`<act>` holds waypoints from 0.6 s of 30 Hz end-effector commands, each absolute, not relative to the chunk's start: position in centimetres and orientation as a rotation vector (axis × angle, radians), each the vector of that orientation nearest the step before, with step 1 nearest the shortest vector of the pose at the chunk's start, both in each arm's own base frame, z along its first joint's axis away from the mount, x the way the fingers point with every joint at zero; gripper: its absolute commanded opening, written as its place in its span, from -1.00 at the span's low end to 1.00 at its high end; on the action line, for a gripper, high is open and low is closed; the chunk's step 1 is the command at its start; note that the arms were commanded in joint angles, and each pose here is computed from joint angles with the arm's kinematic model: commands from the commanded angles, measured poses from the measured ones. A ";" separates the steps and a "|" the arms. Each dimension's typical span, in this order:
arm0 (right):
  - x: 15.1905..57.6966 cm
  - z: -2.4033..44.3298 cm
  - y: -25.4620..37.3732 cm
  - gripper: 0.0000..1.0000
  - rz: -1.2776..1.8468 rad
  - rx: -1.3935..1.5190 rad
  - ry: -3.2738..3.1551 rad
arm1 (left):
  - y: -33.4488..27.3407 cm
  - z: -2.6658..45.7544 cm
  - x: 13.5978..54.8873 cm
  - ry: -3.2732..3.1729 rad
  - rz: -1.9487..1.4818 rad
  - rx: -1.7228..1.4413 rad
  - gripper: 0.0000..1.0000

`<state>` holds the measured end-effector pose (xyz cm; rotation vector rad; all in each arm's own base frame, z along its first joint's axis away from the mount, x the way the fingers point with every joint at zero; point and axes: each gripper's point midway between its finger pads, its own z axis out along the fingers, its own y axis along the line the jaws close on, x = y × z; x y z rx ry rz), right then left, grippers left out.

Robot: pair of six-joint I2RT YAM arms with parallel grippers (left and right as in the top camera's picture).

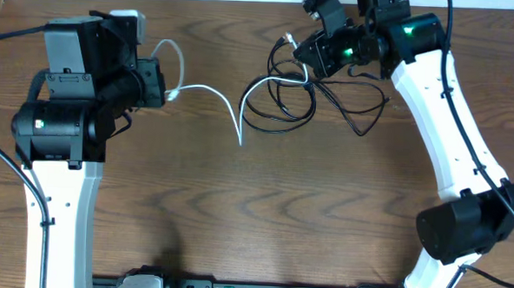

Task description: Untangle cables

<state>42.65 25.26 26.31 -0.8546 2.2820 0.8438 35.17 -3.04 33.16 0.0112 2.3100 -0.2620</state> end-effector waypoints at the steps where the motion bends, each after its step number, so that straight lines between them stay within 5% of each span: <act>1: 40.2 27.7 28.7 -0.98 1.085 -1.021 2.128 | -7.1 34.7 35.3 2.274 -0.647 -0.059 -0.85; 18: 36.1 29.3 33.0 -0.98 1.410 -1.071 2.072 | -14.2 26.1 39.2 2.541 -1.373 -0.508 -0.85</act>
